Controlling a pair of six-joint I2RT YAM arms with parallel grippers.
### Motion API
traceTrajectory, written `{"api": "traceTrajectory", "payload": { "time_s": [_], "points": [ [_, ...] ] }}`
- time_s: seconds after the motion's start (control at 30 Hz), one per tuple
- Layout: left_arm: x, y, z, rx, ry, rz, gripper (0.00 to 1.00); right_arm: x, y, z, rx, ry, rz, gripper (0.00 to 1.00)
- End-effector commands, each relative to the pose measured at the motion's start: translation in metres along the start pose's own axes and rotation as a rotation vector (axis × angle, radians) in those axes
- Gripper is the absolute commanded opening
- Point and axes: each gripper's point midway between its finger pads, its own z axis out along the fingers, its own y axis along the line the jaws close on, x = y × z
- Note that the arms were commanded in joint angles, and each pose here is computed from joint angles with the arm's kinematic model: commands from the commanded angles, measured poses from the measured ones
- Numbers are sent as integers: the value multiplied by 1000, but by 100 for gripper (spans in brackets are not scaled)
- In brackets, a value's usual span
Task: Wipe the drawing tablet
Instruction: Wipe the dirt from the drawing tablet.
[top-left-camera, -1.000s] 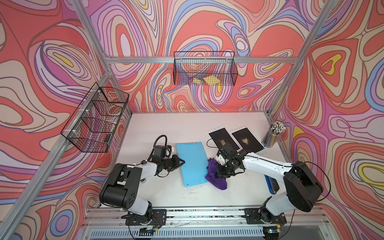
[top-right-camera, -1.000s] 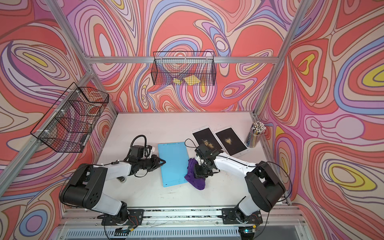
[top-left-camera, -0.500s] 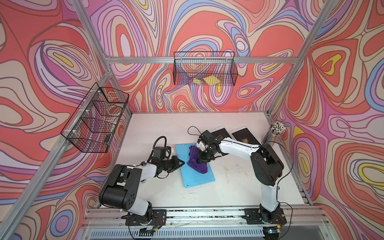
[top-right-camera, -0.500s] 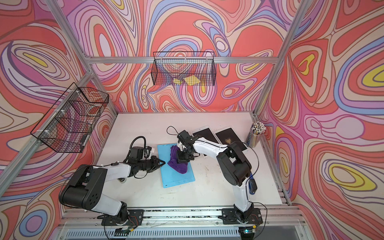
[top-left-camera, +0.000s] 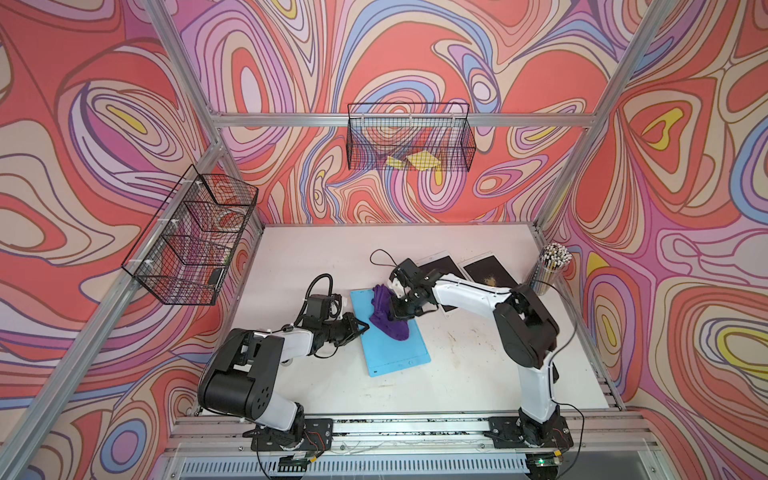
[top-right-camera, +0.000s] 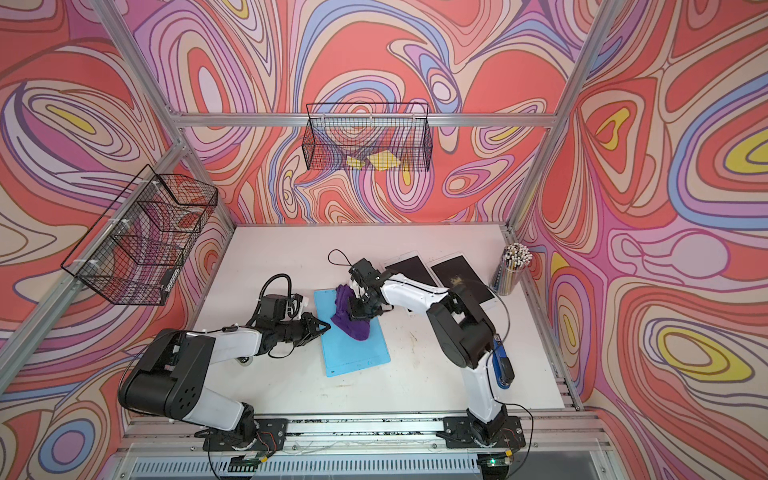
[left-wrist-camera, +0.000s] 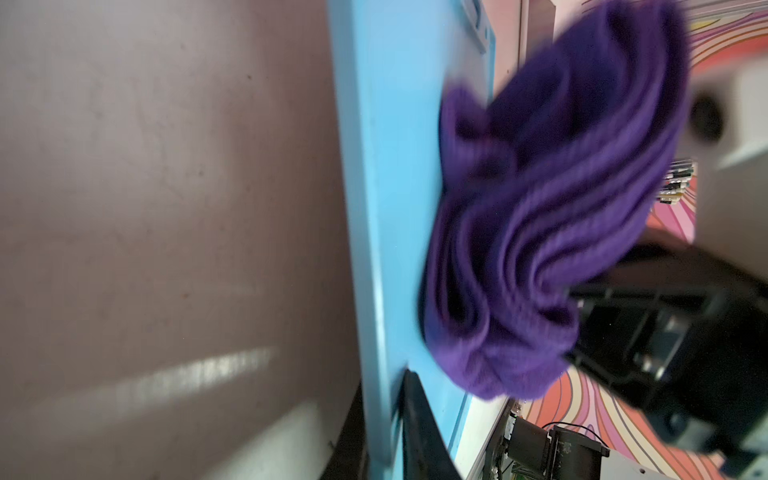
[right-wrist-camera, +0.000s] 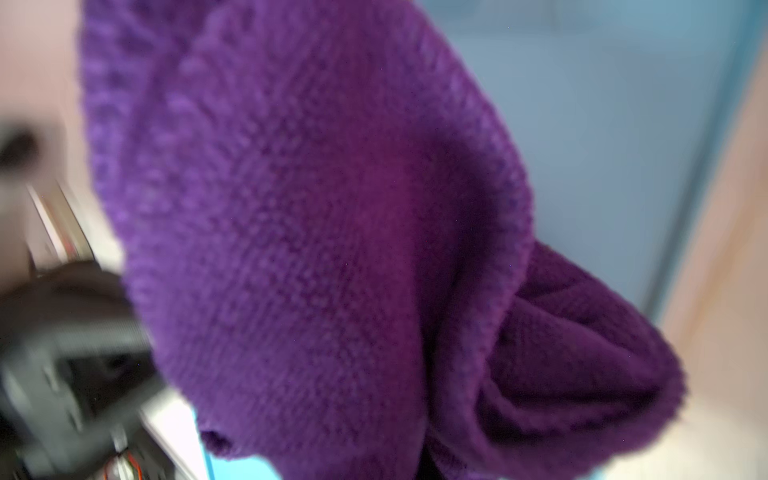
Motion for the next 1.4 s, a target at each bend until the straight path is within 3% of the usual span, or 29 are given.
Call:
{"api": "traceTrajectory", "payload": {
  "time_s": [0.0, 0.13, 0.3, 0.43, 0.6, 0.93, 1.13, 1.37],
  "points": [
    [22, 55, -5, -231, 22, -73, 0, 55, 20, -24, -27, 33, -48, 0],
    [20, 52, -6, -226, 20, -71, 0, 92, 45, -30, -82, 16, -35, 0],
    [21, 55, -7, -236, 16, -71, 0, 88, 97, -10, -201, -2, -75, 0],
    [22, 54, -8, -235, 19, -72, 0, 82, 107, 17, -170, 56, -146, 0],
    [21, 50, -13, -239, 10, -60, 0, 73, 70, 17, -78, 53, -102, 0],
    [18, 45, -15, -239, 14, -28, 0, 64, -35, -25, 13, 8, 73, 0],
    [20, 46, -12, -226, 21, -32, 0, 17, -53, -32, -14, -50, 113, 0],
    [25, 47, -12, -215, 26, -45, 0, -72, -34, 3, -79, -103, 116, 0]
  ]
}}
